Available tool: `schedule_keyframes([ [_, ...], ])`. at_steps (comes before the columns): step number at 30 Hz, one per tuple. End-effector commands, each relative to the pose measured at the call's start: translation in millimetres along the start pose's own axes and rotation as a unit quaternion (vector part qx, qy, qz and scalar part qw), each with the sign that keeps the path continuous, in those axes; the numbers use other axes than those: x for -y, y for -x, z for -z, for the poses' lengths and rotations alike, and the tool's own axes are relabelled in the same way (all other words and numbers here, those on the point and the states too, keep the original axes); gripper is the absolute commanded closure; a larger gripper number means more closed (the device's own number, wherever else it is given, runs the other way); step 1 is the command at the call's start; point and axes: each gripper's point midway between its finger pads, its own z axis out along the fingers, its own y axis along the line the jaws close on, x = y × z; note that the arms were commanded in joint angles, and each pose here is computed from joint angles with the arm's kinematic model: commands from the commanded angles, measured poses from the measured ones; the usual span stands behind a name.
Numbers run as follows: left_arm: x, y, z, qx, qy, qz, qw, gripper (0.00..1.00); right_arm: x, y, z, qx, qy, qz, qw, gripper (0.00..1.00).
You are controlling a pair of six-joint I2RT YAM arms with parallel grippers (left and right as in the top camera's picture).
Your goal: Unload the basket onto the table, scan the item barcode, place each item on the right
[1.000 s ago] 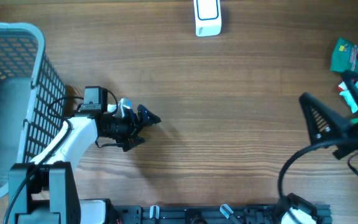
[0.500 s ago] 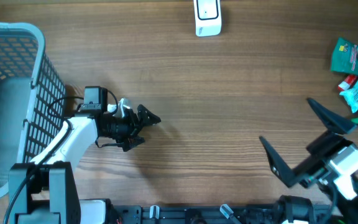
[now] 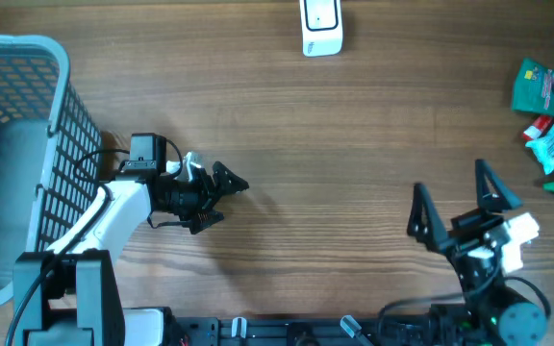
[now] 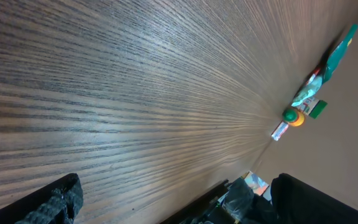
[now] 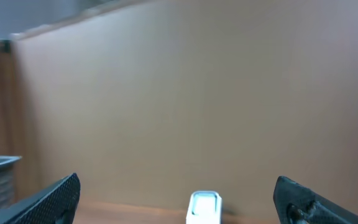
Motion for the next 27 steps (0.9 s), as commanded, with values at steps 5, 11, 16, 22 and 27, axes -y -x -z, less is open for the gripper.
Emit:
schedule_keyframes([
  [5,1.1,-2.4,0.1,0.0,-0.001,-0.007,1.0,0.0,43.5,-62.3,9.7,-0.04,-0.097,-0.09,0.99,0.0],
  [11,1.1,-2.4,0.1,0.0,-0.001,-0.007,1.0,0.0,53.6,-103.3,19.5,-0.123,-0.127,-0.083,0.981,0.0],
  [16,1.1,-2.4,0.1,0.0,-0.001,-0.007,1.0,0.0,59.3,-121.7,27.0,-0.164,-0.141,-0.061,0.974,0.0],
  [22,1.1,-2.4,0.1,0.0,-0.001,-0.006,1.0,0.0,57.9,-122.0,26.7,-0.169,-0.131,-0.027,0.976,0.0],
  [27,1.1,-2.4,0.1,0.0,-0.001,-0.007,1.0,0.0,58.1,-121.6,26.6,-0.169,-0.131,-0.02,0.977,0.0],
])
